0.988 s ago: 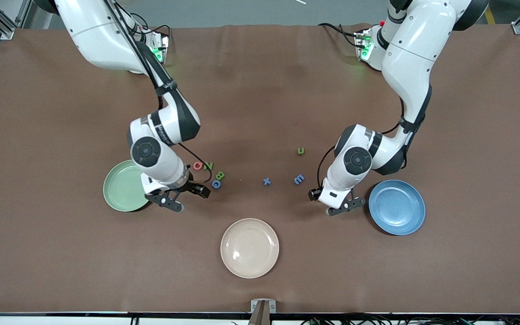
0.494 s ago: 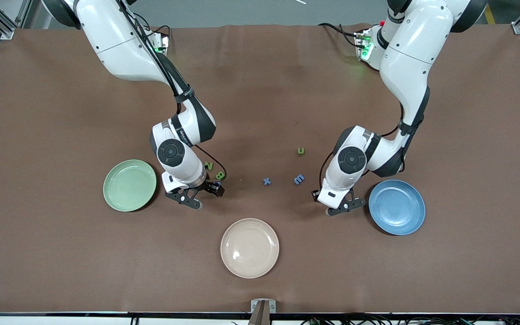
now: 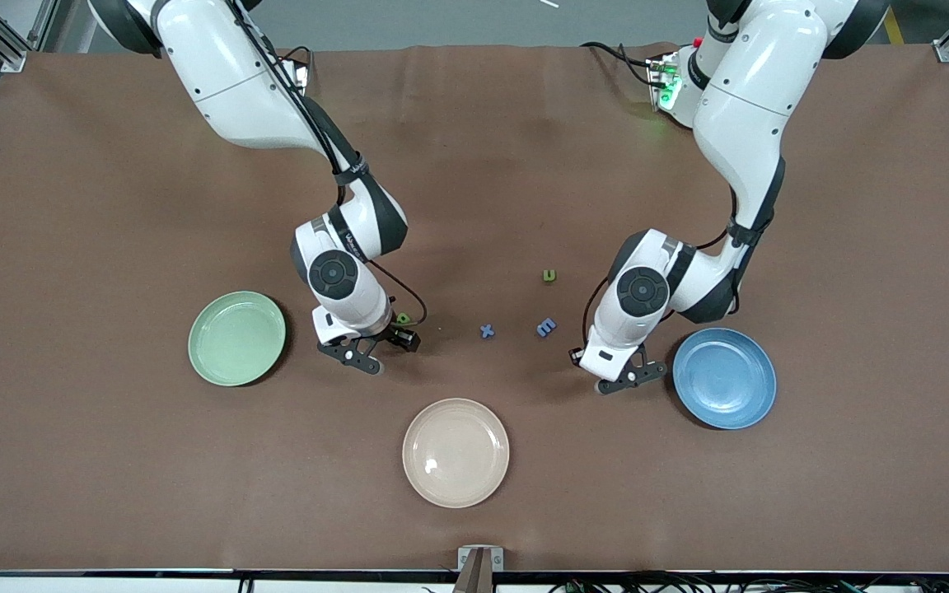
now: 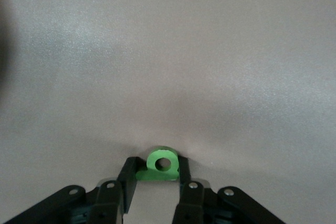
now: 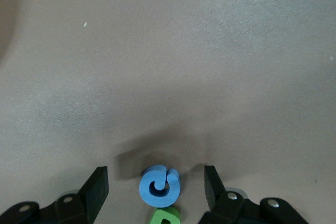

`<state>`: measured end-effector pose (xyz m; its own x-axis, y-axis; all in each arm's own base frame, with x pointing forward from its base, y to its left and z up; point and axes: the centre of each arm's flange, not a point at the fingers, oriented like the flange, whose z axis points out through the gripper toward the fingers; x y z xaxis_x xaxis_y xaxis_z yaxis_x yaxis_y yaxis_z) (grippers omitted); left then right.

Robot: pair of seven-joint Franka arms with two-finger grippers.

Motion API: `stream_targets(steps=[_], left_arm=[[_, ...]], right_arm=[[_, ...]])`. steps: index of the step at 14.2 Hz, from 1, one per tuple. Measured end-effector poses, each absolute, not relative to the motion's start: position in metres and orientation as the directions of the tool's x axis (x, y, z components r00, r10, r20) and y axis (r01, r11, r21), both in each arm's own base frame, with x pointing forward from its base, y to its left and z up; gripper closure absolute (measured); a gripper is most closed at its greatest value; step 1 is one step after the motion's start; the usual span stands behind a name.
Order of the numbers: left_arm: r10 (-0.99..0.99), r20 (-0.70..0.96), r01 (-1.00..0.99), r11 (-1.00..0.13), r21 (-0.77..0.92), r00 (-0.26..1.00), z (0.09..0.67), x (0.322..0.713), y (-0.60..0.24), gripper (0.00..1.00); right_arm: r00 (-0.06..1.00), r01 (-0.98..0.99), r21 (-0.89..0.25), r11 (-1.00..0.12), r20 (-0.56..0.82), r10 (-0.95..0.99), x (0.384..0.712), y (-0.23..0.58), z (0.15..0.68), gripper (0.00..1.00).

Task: Sort upper and lower case letters into plates
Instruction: 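Grasp the green letter with the left gripper while the right gripper grasps blue J, then drop the green letter in the blue plate while the right gripper carries J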

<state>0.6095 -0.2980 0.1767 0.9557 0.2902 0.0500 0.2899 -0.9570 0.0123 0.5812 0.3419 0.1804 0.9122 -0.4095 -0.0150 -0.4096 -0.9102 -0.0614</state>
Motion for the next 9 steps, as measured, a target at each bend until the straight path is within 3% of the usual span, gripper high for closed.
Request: stream_targets(steps=[3,4,6,8,9], left_arm=[[0.308,0.065,0.308,-0.951,0.015,0.949,0.183,0.620,-0.287,0.64],[0.307,0.071,0.307,-0.952,0.014,0.949,0.189,0.626,-0.280,0.64],[0.269,0.076,0.270,-0.963,0.002,0.960,0.204,0.638,-0.258,0.64],[0.220,0.070,0.222,-0.975,-0.020,0.973,0.225,0.652,-0.226,0.64],[0.189,0.067,0.191,-0.981,-0.029,0.980,0.234,0.658,-0.207,0.64]], right_arm=[[0.910,-0.414,-0.058,-0.909,-0.016,-0.413,0.581,0.342,0.176,0.29],[0.910,-0.415,-0.059,-0.908,-0.015,-0.415,0.581,0.342,0.177,0.37],[0.909,-0.416,-0.057,-0.908,-0.016,-0.416,0.581,0.342,0.177,0.41],[0.909,-0.417,-0.055,-0.907,-0.016,-0.417,0.582,0.341,0.180,0.63],[0.909,-0.417,-0.059,-0.907,-0.014,-0.417,0.583,0.342,0.183,0.66]])
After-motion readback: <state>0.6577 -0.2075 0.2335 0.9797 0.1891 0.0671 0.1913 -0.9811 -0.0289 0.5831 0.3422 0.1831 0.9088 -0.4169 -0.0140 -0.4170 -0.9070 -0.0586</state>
